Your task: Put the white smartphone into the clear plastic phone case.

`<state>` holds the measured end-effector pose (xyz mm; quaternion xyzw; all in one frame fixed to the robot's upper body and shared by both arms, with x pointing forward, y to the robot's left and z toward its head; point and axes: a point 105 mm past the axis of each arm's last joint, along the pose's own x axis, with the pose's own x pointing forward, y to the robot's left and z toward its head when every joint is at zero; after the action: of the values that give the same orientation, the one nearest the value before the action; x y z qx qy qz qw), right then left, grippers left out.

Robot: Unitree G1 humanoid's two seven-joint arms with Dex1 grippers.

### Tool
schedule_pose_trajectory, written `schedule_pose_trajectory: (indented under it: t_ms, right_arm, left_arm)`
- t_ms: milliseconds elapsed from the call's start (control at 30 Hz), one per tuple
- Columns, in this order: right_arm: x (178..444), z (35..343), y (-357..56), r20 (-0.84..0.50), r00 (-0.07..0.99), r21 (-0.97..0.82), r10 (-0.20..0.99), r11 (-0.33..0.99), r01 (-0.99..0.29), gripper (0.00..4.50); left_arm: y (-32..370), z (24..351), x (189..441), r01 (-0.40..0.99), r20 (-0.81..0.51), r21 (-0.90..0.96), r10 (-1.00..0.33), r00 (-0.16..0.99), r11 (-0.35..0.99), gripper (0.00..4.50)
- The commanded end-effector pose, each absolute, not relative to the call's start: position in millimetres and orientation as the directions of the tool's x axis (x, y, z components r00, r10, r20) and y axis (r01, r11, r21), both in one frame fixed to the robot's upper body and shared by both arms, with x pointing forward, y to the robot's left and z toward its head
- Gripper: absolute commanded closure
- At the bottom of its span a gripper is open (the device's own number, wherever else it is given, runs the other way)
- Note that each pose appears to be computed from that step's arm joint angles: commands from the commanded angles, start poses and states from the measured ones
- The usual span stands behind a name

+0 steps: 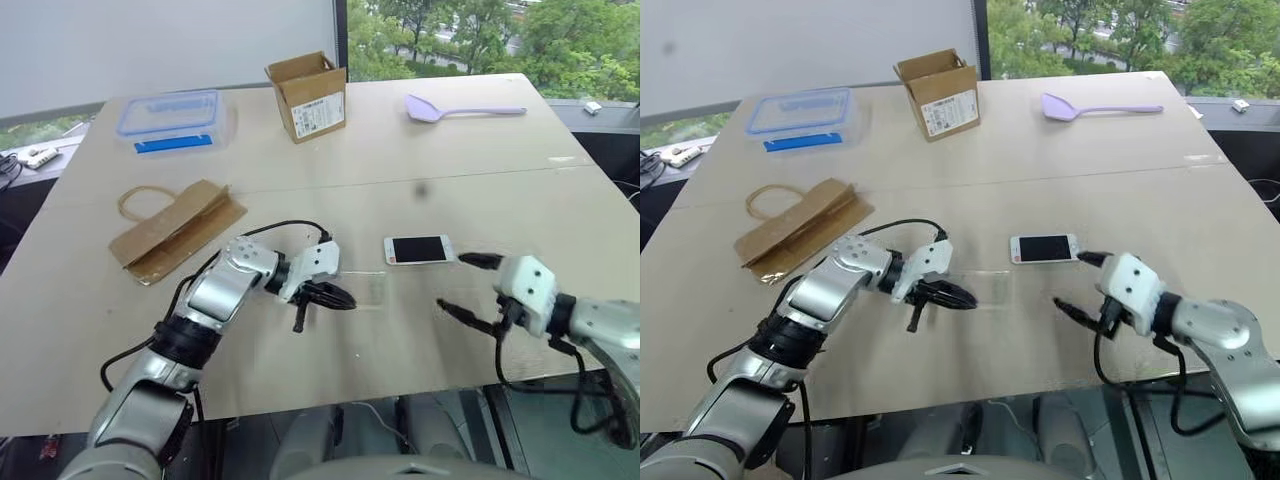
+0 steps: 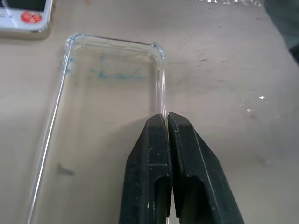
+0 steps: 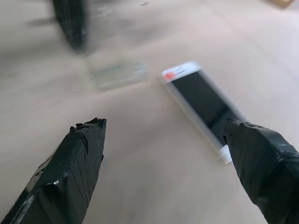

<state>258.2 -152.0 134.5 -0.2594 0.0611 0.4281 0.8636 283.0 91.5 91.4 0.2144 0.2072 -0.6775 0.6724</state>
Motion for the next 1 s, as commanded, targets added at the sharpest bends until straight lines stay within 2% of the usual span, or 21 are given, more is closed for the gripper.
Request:
schedule_pose_trajectory:
  t_ms: [33,133,233,267,300,333,400,433,533,667,800,933,967,1000]
  right_arm:
    - [281.2,132.2,-157.1,-0.376,0.639,-0.398,0.671,0.506,-0.765,0.08]
    - [295.8,133.3,-153.3,-0.405,0.598,-0.387,0.692,0.463,-0.797,0.08]
    - [309.8,127.5,-154.3,-0.474,0.544,-0.384,0.692,0.394,-0.835,0.0]
    - [313.9,125.1,-154.9,-0.495,0.527,-0.383,0.691,0.371,-0.846,0.0]
    - [319.4,123.6,-154.8,-0.506,0.516,-0.378,0.691,0.359,-0.853,0.0]
    - [324.7,122.5,-154.1,-0.516,0.5,-0.369,0.695,0.347,-0.862,0.0]
    - [330.4,119.4,-153.6,-0.543,0.462,-0.348,0.701,0.313,-0.884,0.0]
    - [333.2,117.1,-155.0,-0.561,0.446,-0.339,0.697,0.299,-0.892,0.0]
    - [348.7,109.4,-160.7,-0.613,0.419,-0.322,0.67,0.272,-0.907,0.0]
    - [366.0,108.6,-159.6,-0.64,0.379,-0.294,0.668,0.243,-0.924,0.0]
    - [375.7,102.6,-160.8,-0.679,0.33,-0.242,0.656,0.224,-0.944,0.0]
    - [375.9,87.6,-164.1,-0.735,0.237,-0.137,0.636,0.203,-0.97,0.0]
    - [376.0,85.1,-165.0,-0.741,0.226,-0.122,0.633,0.204,-0.971,0.52]
    - [376.4,81.8,-166.8,-0.751,0.22,-0.117,0.623,0.203,-0.972,0.76]
  left_arm:
    - [82.4,99.8,279.5,0.999,-0.536,0.049,-0.844,0.024,-0.002,4.47]
    - [75.3,101.5,283.1,0.999,-0.509,0.051,-0.86,0.033,0.008,4.47]
    - [70.9,112.0,284.4,0.998,-0.467,0.053,-0.884,0.037,0.014,3.63]
    - [71.1,115.9,285.6,0.997,-0.453,0.068,-0.89,0.053,0.024,3.12]
    - [72.1,120.5,287.2,0.994,-0.432,0.1,-0.898,0.078,0.038,2.84]
    - [73.7,126.4,288.4,0.991,-0.4,0.12,-0.91,0.104,0.061,2.19]
    - [78.0,134.7,285.9,0.988,-0.357,0.132,-0.926,0.121,0.078,1.2]
    - [80.8,137.7,283.2,0.988,-0.341,0.133,-0.932,0.124,0.083,0.84]
    - [95.6,145.5,278.2,0.98,-0.285,0.124,-0.941,0.184,0.154,0.84]
    - [116.4,139.9,270.8,0.962,-0.281,0.147,-0.923,0.263,0.23,0.84]
    - [126.6,138.6,262.7,0.946,-0.242,0.14,-0.917,0.318,0.291,0.84]
    - [135.3,134.6,255.5,0.923,-0.212,0.16,-0.901,0.378,0.349,0.84]
    - [136.0,133.6,253.9,0.921,-0.21,0.163,-0.899,0.384,0.355,0.8]
    - [136.9,132.2,251.7,0.918,-0.209,0.163,-0.897,0.389,0.361,0.8]
